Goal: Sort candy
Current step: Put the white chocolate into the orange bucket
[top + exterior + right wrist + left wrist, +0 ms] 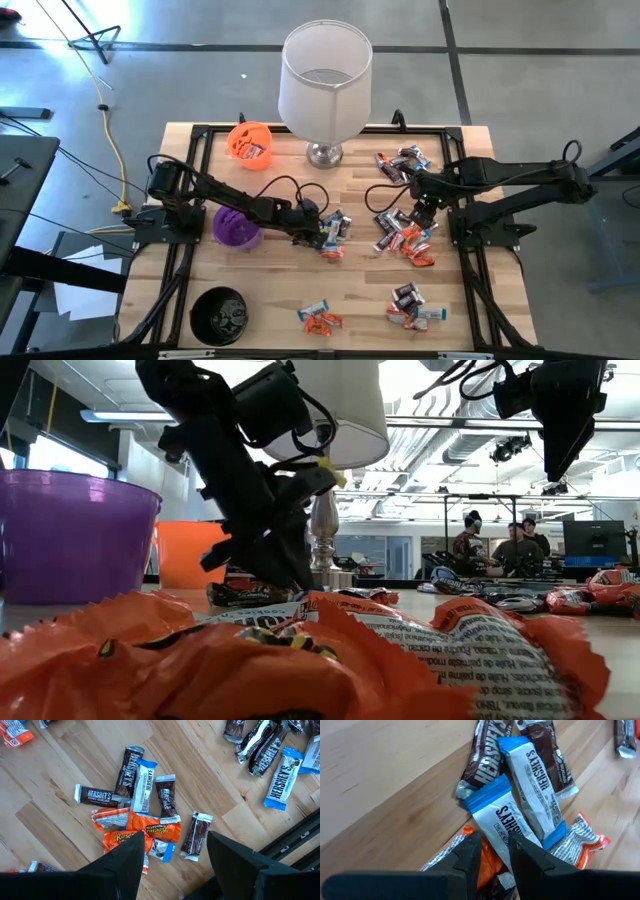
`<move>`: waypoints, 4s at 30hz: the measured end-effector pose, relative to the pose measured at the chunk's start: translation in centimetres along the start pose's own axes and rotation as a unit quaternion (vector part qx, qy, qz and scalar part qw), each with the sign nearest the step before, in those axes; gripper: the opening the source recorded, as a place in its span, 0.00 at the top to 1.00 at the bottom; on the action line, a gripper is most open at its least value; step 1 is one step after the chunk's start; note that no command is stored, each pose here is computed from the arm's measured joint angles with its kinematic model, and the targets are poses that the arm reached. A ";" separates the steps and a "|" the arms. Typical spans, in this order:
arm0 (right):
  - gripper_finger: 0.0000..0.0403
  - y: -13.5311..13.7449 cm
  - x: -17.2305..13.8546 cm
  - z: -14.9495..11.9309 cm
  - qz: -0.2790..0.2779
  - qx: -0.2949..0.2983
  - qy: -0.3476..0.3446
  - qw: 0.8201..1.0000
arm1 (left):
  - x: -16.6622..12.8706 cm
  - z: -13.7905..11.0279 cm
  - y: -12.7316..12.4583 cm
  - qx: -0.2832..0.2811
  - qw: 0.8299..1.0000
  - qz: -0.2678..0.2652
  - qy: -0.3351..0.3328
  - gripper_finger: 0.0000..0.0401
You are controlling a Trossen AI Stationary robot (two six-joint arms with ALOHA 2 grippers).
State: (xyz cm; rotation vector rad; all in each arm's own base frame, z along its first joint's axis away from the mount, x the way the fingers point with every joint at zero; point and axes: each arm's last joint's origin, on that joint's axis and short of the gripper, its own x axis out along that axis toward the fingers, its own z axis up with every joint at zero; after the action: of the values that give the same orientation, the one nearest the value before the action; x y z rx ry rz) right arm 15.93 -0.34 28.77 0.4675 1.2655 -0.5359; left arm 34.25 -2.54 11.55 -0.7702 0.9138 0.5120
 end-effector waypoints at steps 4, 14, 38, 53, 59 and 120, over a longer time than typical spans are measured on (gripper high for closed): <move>0.48 0.0 0.0 0.0 0.000 0.000 0.000 1.000 | 0.0 0.1 -0.2 0.025 1.000 -0.017 -0.003 0.78; 0.48 0.0 0.0 0.0 0.000 0.000 0.000 1.000 | 0.0 0.4 -0.7 0.046 0.997 -0.054 -0.009 0.78; 0.48 0.0 0.0 0.0 0.000 0.000 -0.001 1.000 | -0.1 -0.1 -1.6 0.026 0.995 -0.092 0.002 0.66; 0.48 0.0 0.0 0.0 0.000 0.000 -0.001 1.000 | -0.2 -0.2 -1.9 0.025 0.992 -0.122 0.027 0.64; 0.48 0.0 0.0 0.0 0.000 0.000 -0.001 1.000 | 0.1 -0.1 -1.8 0.049 0.993 -0.106 0.001 0.64; 0.48 0.2 0.0 0.2 0.010 0.002 -0.013 1.000 | -15.2 3.1 6.0 0.109 0.865 0.406 -0.275 0.95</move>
State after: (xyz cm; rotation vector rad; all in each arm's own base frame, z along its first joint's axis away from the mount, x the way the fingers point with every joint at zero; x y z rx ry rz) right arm 16.24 -0.34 28.83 0.4746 1.2338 -0.5267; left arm 23.79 2.50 23.39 0.0332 0.7018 1.2712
